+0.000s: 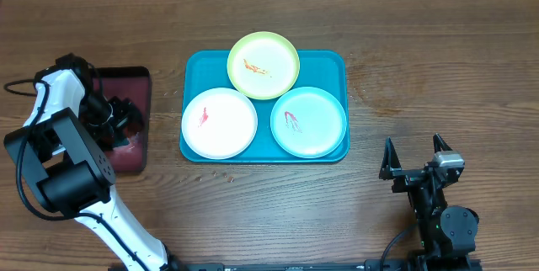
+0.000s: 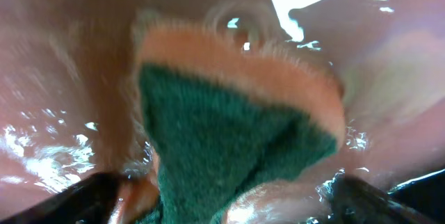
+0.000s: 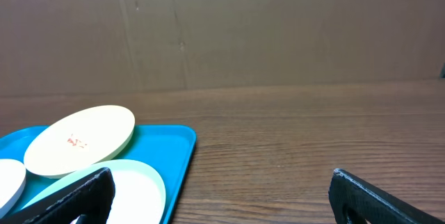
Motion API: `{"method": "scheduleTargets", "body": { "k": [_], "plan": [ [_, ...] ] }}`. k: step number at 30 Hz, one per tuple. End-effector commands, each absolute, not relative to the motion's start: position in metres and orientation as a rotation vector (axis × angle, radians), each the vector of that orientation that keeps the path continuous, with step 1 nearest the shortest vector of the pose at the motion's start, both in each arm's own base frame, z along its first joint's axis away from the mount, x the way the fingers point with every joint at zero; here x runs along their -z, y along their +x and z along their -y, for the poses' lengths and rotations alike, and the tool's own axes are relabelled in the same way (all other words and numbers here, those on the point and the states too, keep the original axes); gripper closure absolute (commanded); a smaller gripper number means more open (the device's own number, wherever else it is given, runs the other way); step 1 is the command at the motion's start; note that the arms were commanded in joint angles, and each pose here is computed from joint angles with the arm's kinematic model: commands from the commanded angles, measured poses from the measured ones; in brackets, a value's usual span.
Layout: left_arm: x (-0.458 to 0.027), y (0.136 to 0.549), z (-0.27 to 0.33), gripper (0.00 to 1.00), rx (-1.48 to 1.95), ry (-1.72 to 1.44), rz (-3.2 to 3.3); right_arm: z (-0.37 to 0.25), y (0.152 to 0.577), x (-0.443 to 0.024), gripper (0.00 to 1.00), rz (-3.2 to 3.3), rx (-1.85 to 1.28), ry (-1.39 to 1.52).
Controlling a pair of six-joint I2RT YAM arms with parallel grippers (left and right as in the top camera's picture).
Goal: Clean dirty plates on tray and stack at the side
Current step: 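Dip and rub the held sponge in the pink water, then lift the sponge with the left gripper and carry it over the white plate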
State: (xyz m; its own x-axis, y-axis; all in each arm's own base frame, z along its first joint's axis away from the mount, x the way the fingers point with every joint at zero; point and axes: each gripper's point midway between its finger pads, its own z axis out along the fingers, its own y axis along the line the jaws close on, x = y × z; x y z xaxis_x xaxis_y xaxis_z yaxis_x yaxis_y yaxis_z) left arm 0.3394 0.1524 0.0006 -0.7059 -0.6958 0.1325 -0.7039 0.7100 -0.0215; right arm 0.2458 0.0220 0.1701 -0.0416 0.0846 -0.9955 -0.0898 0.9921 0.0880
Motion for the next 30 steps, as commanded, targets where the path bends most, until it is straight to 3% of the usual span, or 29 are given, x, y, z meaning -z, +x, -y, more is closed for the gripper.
{"method": "scheduleTargets", "body": {
  "k": [1, 6, 8, 9, 11, 14, 21, 30],
  "plan": [
    [0.014, 0.34, -0.16, 0.0, -0.076, 1.143, 2.806, -0.023, 0.246, -0.167, 0.0, -1.609, -0.139, -0.014],
    [0.014, 0.341, -0.16, 0.06, -0.074, 1.144, 2.811, -0.023, 0.246, -0.167, 0.0, -1.609, -0.139, -0.014],
    [0.014, 0.341, -0.16, 0.21, -0.075, 1.133, 2.816, -0.023, 0.246, -0.167, 0.0, -1.609, -0.139, -0.014],
    [0.014, 0.341, -0.16, 0.46, -0.076, 1.112, 2.826, -0.023, 0.246, -0.167, 0.0, -1.609, -0.139, -0.014],
    [0.013, 0.342, -0.161, 0.7, -0.077, 1.103, 2.83, -0.023, 0.246, -0.167, 0.0, -1.609, -0.139, -0.014],
    [0.008, 0.342, -0.161, 0.96, -0.078, 1.101, 2.824, -0.023, 0.246, -0.167, 0.0, -1.609, -0.139, -0.014],
    [-0.033, 0.359, -0.168, 0.96, -0.088, 1.11, 2.847, -0.023, 0.246, -0.167, 0.0, -1.609, -0.139, -0.014],
    [-0.143, 0.401, -0.166, 0.96, -0.252, 1.102, 3.021, -0.023, 0.246, -0.167, 0.0, -1.61, -0.139, -0.014]
  ]
}}
